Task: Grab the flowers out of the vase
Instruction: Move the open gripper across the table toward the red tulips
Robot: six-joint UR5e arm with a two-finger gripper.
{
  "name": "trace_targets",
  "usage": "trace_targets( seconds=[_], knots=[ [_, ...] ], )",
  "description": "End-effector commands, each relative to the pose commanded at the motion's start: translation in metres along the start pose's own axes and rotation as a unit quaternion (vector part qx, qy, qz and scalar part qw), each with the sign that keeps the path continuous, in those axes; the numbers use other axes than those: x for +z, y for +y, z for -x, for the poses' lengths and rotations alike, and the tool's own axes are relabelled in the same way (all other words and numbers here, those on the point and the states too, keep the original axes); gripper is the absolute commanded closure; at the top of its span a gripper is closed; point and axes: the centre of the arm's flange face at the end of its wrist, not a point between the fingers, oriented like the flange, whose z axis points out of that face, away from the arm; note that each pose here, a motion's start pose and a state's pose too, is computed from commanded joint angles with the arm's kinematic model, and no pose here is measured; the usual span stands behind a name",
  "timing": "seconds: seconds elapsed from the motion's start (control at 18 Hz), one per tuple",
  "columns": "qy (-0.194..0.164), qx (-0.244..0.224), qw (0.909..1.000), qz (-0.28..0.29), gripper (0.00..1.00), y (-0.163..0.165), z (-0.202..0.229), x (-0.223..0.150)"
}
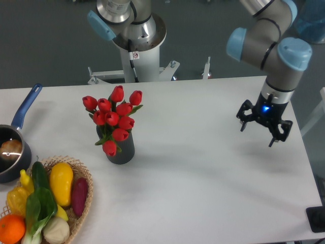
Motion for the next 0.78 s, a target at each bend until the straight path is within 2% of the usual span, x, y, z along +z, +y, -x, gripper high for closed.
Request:
trace_targets(
  seconds=[0.11, 0.39, 0.5, 0.61, 0.67, 0.78],
  knots=[
    [0.010, 0.004, 0.9995, 0.028, 0.00, -0.003, 0.001, -0.005],
    [0.005, 0.025, 0.9991, 0.034, 0.00, -0.035, -0.017, -0.011],
    [0.003, 0.031, 0.9987, 0.039, 0.00, -0.035, -0.038, -0.012],
    [0.006, 0.031, 0.9991, 0.029, 0.00, -0.034, -0.063, 0.005],
    [0.000, 0.035, 0.9993, 0.013, 0.00, -0.037, -0.075, 0.014],
    [0.010, 0.036, 0.9991, -0.019, 0.00, -0.039, -0.096, 0.039]
  ],
)
